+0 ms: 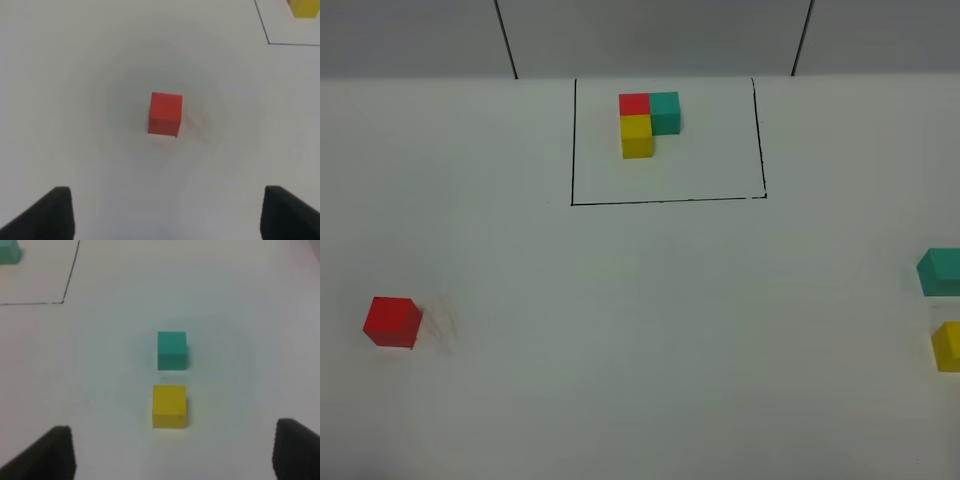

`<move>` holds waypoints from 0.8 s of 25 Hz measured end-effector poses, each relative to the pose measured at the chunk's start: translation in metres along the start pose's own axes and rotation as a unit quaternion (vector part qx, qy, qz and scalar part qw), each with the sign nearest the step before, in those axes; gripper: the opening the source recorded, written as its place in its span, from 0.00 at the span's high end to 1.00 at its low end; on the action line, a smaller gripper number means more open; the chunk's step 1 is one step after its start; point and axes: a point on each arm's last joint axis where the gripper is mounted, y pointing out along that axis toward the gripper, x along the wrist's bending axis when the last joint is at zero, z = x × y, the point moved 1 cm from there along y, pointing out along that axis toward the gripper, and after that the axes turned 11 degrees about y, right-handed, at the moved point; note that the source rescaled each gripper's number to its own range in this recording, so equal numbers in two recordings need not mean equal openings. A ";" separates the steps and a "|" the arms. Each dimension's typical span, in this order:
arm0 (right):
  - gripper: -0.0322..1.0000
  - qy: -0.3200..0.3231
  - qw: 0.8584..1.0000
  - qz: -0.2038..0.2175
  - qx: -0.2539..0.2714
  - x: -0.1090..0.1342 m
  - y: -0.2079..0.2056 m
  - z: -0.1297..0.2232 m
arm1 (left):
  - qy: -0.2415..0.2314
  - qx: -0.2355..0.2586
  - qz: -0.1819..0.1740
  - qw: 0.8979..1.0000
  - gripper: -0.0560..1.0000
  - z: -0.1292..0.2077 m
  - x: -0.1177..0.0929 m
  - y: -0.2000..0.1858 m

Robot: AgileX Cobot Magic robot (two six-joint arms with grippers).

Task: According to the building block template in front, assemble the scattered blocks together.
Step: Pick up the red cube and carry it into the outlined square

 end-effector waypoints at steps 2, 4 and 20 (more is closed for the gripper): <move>0.35 0.000 1.000 0.000 0.000 0.000 0.000 0.000 | -0.011 0.032 0.005 0.999 0.30 -0.005 0.001 0.008; 0.35 0.000 1.000 0.000 0.000 0.000 0.000 0.000 | -0.019 0.082 0.011 0.996 0.30 -0.015 0.003 0.021; 0.35 0.000 1.000 0.000 0.000 0.000 0.000 0.000 | -0.004 0.417 0.074 0.906 0.30 -0.111 0.026 0.210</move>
